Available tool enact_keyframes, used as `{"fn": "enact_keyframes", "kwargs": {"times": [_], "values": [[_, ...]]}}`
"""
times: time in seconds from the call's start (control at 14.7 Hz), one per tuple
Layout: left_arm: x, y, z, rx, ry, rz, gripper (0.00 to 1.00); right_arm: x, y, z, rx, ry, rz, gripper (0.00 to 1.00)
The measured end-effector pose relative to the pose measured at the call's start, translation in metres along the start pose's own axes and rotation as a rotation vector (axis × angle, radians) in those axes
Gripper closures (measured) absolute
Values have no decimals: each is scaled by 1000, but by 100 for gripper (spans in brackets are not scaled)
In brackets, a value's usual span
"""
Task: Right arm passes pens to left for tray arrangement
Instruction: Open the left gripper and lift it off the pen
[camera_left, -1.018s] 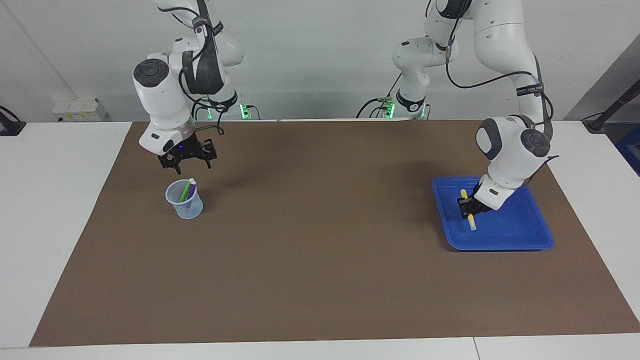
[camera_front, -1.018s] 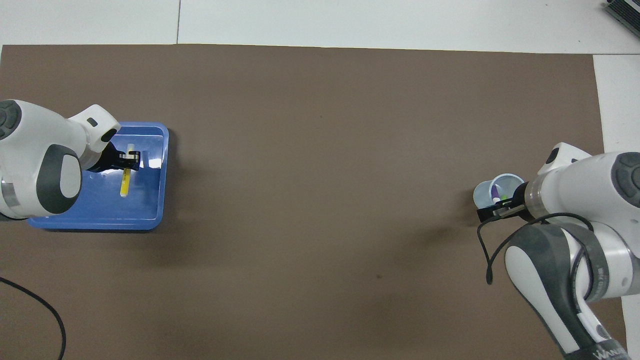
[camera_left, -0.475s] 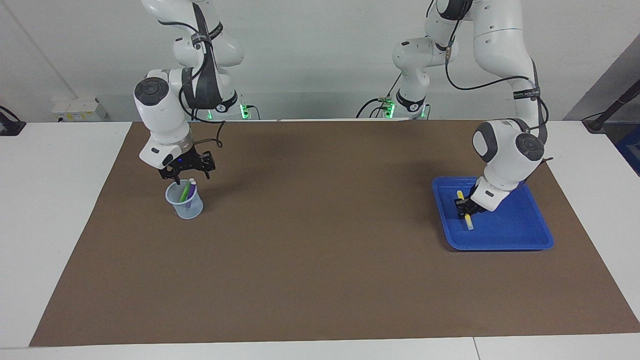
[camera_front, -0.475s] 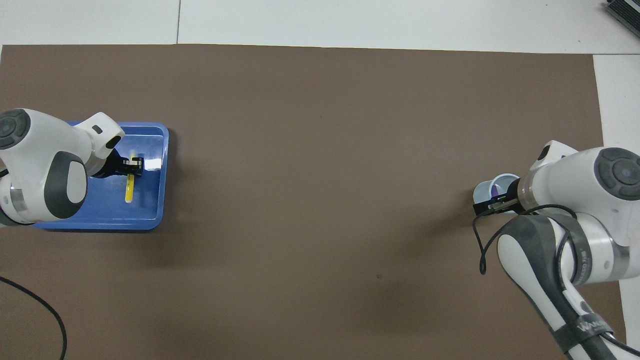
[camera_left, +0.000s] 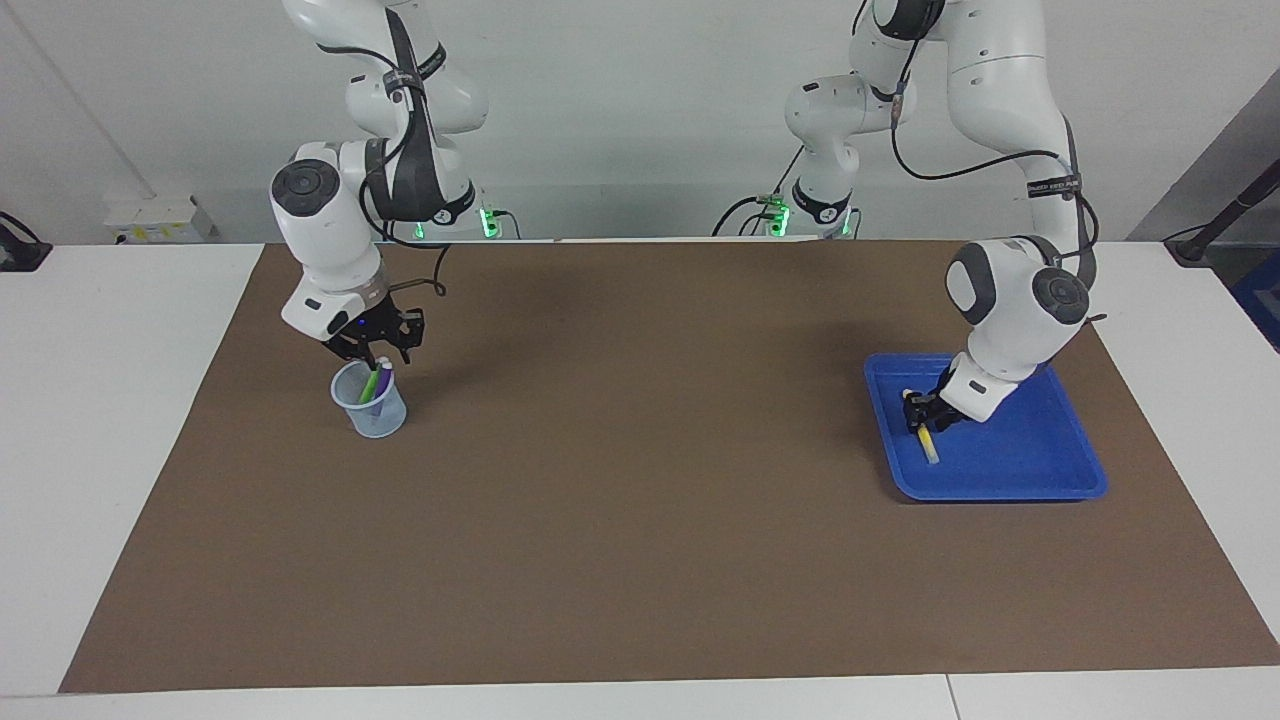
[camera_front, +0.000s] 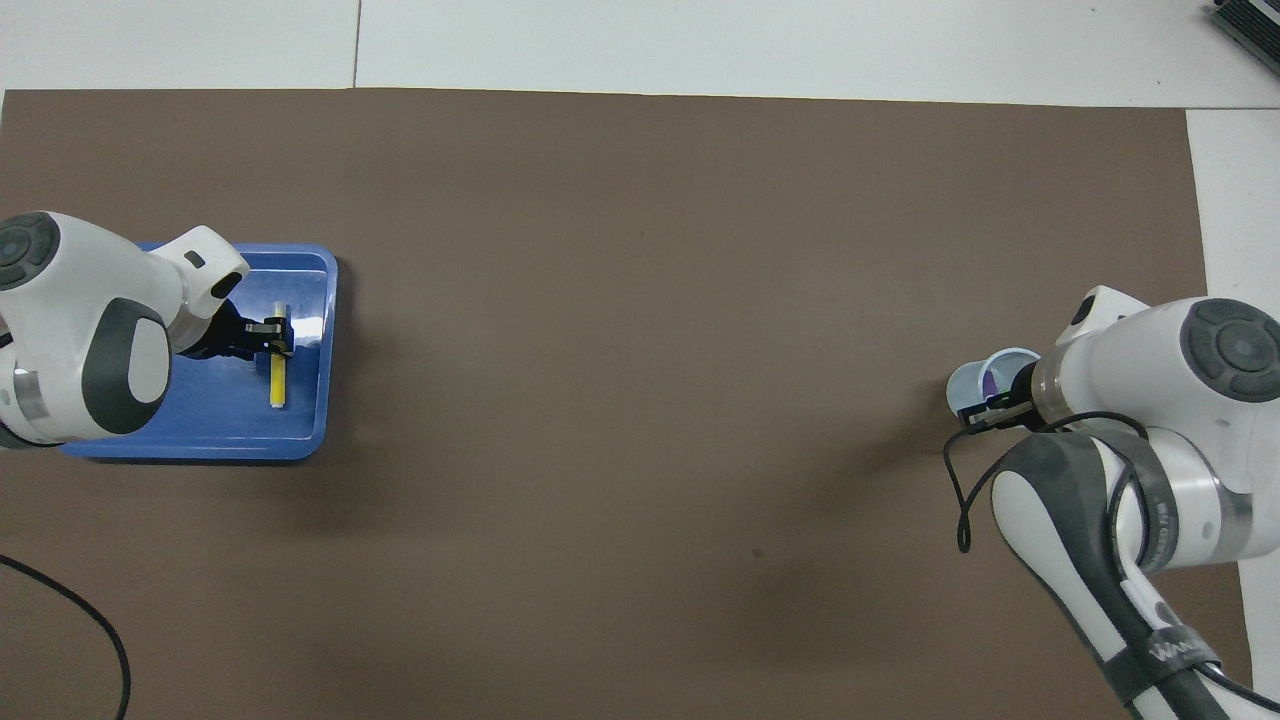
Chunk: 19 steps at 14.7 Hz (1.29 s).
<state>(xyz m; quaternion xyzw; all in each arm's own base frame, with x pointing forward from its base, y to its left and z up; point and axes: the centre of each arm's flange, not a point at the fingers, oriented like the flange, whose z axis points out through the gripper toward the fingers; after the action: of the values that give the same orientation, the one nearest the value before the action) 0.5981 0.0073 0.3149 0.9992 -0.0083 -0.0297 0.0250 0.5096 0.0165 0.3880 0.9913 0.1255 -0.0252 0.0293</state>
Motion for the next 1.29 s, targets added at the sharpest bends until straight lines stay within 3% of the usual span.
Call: {"fn": "enact_keyframes", "kwargs": {"times": [0.27, 0.34, 0.54, 0.61, 0.88, 1.15, 1.29], "values": [[3, -2, -42, 1, -36, -32, 50, -1, 0, 2, 0, -3, 1, 50], [3, -1, -51, 0, -34, -58, 50, -1, 1, 1, -4, 0, 0, 56], [3, 7, -77, -41, -32, -219, 50, -1, 3, 1, -8, -1, 0, 62], [4, 9, -84, -55, -36, -280, 44, -1, 5, 1, -8, -2, 3, 62], [3, 24, -107, -95, -40, -490, 39, -2, 10, -1, -12, 2, 10, 77], [-8, 54, -144, -162, -81, -666, 40, -2, 10, -1, -13, 3, 10, 78], [-13, 76, -162, -173, -105, -716, 30, -2, 10, -1, -13, 2, 10, 78]]}}
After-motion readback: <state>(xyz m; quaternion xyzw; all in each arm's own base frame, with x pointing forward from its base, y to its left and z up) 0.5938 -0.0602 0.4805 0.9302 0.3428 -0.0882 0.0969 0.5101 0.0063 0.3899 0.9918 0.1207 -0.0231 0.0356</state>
